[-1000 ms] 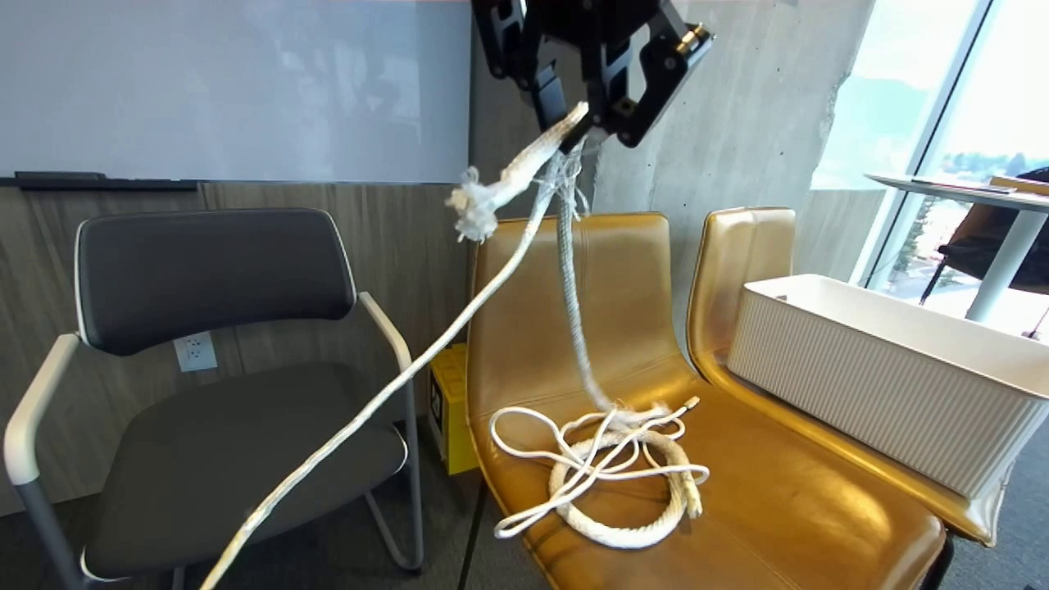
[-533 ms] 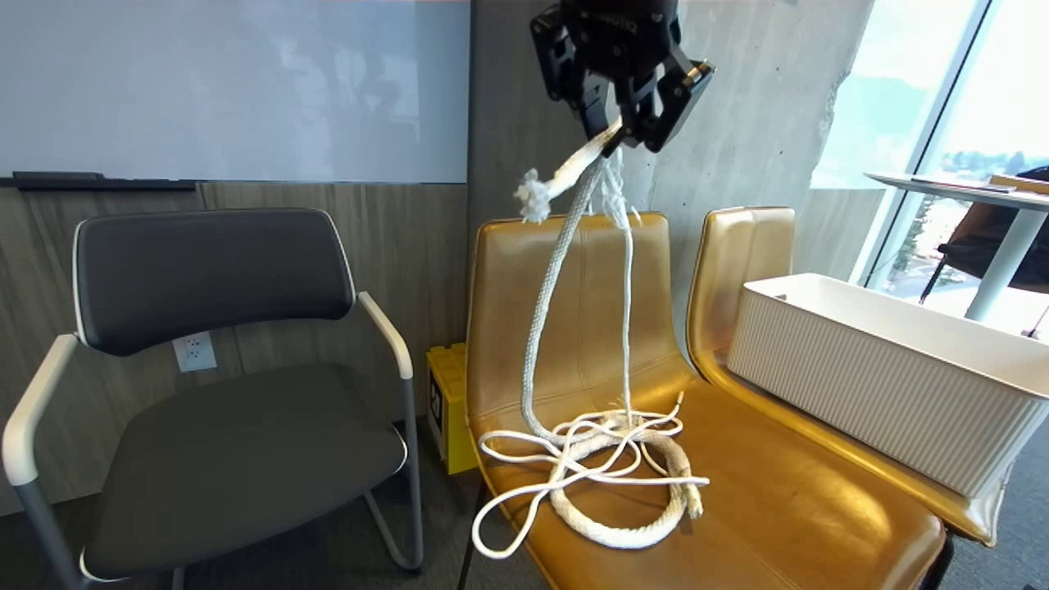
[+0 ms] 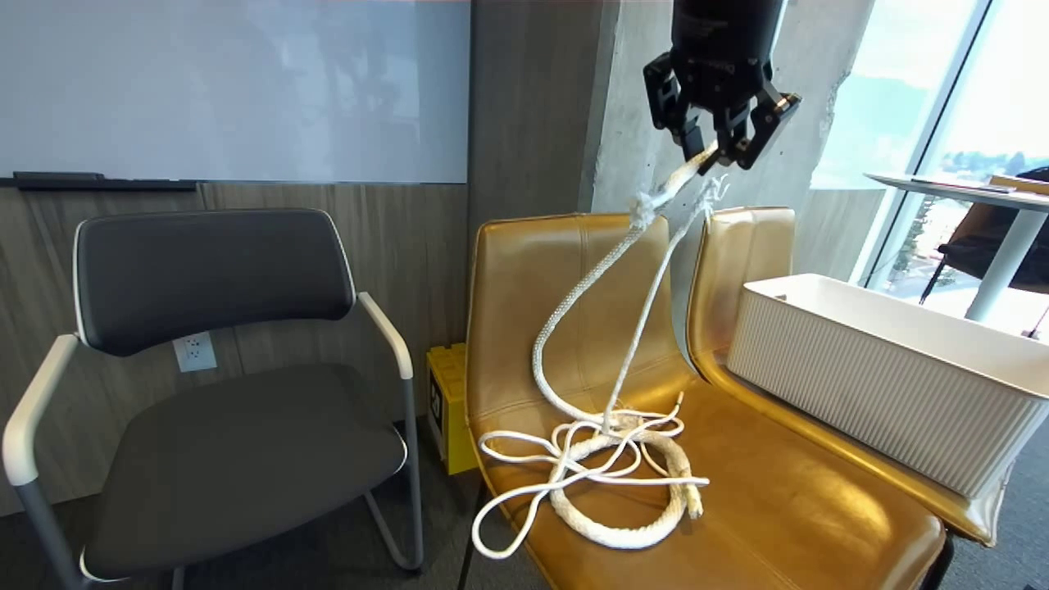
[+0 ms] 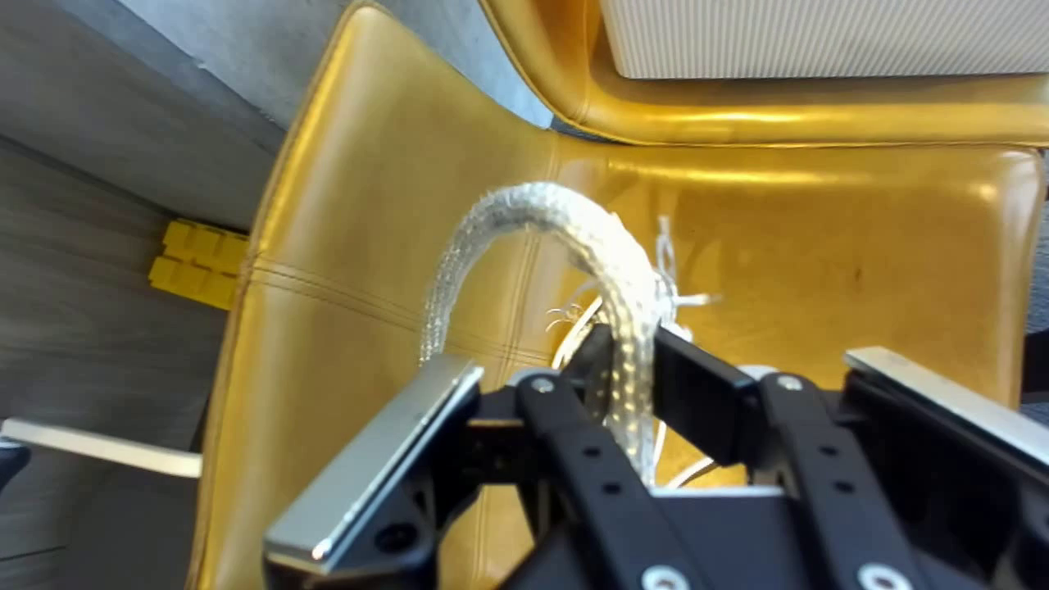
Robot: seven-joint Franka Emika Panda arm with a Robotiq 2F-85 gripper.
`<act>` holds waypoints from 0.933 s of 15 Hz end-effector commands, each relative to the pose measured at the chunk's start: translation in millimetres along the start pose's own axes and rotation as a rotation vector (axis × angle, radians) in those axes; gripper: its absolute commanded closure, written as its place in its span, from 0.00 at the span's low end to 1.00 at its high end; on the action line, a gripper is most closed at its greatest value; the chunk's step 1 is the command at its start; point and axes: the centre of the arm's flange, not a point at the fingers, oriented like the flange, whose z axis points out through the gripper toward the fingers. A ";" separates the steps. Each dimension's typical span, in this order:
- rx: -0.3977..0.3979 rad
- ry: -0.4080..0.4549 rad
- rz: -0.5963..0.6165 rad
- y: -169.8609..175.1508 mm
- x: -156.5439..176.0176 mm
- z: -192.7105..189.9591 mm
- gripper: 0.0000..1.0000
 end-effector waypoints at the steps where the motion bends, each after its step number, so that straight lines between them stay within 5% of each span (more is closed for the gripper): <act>1: 0.051 0.023 0.027 -36.6 -9.2 23.2 0.60; 9: 0.112 0.027 0.062 -62.4 -62.5 46.5 0.01; 11: 0.139 0.032 0.059 -70.9 -87.8 62.4 0.00; 14: 0.165 0.154 0.042 -83.2 -132.9 96.6 0.00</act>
